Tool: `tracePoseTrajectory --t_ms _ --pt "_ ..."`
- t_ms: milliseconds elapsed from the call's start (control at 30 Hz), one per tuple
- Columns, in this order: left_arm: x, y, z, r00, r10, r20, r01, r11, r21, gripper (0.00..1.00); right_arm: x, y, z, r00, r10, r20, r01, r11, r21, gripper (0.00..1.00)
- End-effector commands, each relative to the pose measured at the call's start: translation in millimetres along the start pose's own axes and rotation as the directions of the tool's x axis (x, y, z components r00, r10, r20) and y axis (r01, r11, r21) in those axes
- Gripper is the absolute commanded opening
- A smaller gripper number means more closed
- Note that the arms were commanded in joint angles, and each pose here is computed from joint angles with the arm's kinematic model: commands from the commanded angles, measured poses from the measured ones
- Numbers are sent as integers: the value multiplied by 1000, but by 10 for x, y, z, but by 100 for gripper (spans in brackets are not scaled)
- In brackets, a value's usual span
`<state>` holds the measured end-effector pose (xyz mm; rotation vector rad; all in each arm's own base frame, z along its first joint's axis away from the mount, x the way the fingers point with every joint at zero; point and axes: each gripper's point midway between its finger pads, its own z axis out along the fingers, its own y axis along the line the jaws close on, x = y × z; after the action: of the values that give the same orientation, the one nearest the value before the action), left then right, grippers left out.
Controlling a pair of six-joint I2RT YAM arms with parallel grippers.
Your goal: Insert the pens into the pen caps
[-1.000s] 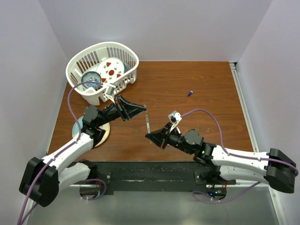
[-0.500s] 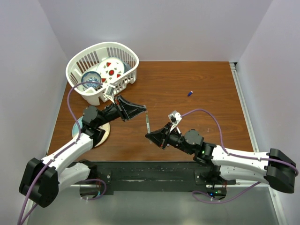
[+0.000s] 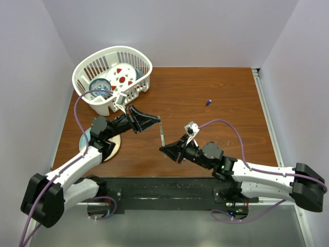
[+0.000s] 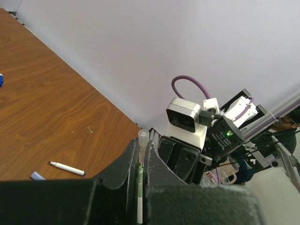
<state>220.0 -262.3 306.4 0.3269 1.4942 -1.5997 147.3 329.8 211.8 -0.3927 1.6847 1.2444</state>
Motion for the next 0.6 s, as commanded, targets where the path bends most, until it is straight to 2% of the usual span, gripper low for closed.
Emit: tracePoseTrajectory --t_ms 0,567 --pt "-4 -48 -9 999 47 -4 -47 999 14 0 -362 185 29 995 17 101 -13 999 -41 0" --pt "-22 83 2 994 108 -26 -109 992 -58 0 -329 178 0 996 18 87 -15 999 -41 0"
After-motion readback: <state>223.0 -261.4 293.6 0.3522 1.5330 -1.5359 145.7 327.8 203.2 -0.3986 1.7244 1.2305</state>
